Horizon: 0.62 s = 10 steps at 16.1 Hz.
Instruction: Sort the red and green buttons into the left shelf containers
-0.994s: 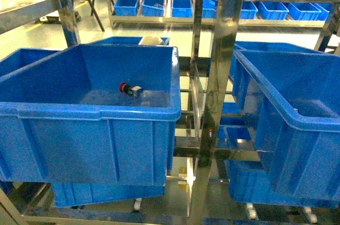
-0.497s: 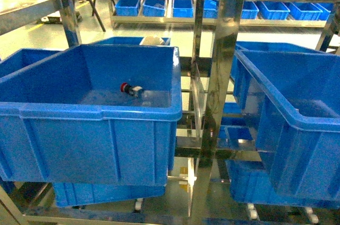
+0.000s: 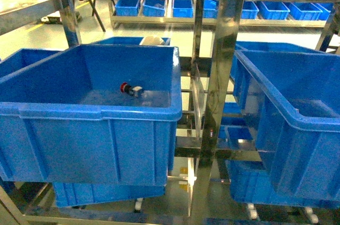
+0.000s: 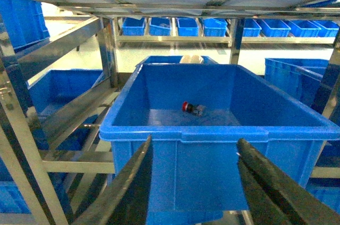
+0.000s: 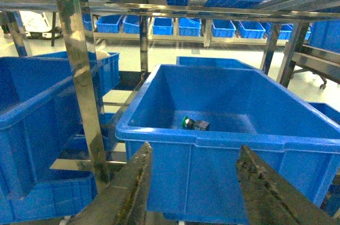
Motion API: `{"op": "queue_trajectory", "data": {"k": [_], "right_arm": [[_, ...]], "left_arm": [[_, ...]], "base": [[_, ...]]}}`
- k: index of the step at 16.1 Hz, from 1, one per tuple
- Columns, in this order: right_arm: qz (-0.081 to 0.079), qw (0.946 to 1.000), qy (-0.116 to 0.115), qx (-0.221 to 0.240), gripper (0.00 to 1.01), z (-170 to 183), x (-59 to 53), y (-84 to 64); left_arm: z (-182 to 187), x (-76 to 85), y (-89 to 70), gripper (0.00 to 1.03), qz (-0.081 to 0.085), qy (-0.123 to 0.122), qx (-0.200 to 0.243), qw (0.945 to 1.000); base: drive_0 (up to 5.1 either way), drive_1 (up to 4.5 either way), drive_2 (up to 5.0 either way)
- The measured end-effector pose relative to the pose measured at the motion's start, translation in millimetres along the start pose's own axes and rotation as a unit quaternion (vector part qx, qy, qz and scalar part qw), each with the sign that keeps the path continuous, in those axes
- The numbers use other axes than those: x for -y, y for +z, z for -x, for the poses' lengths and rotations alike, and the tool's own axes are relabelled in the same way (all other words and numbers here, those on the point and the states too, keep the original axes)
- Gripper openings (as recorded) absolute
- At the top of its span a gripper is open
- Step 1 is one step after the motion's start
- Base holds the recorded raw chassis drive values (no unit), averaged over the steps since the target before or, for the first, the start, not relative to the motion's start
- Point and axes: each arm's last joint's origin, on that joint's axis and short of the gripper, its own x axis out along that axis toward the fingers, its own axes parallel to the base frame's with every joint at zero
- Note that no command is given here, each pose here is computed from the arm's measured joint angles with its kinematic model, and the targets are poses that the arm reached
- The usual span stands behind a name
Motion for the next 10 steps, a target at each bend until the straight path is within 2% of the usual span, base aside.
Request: {"op": "queue_trajectory", "data": {"k": [4,5,10], "right_arm": [[0.000,1.0000,0.000,0.000,0.99,0.0,0.0,0.0],[0.000,1.0000,0.000,0.000,0.98,0.0,0.0,0.0],[0.000,1.0000,0.000,0.000,0.98,0.0,0.0,0.0]], "left_arm": [[0.0,0.0,0.0,1.00,0.000,0.000,0.000,1.0000],[0.0,0.0,0.0,0.97,0.000,0.000,0.000,1.0000],[0.0,0.0,0.0,0.98,0.000,0.000,0.000,1.0000]], "base": [[0.0,0.00,0.0],[0.0,0.00,0.0],[0.0,0.00,0.0]]}}
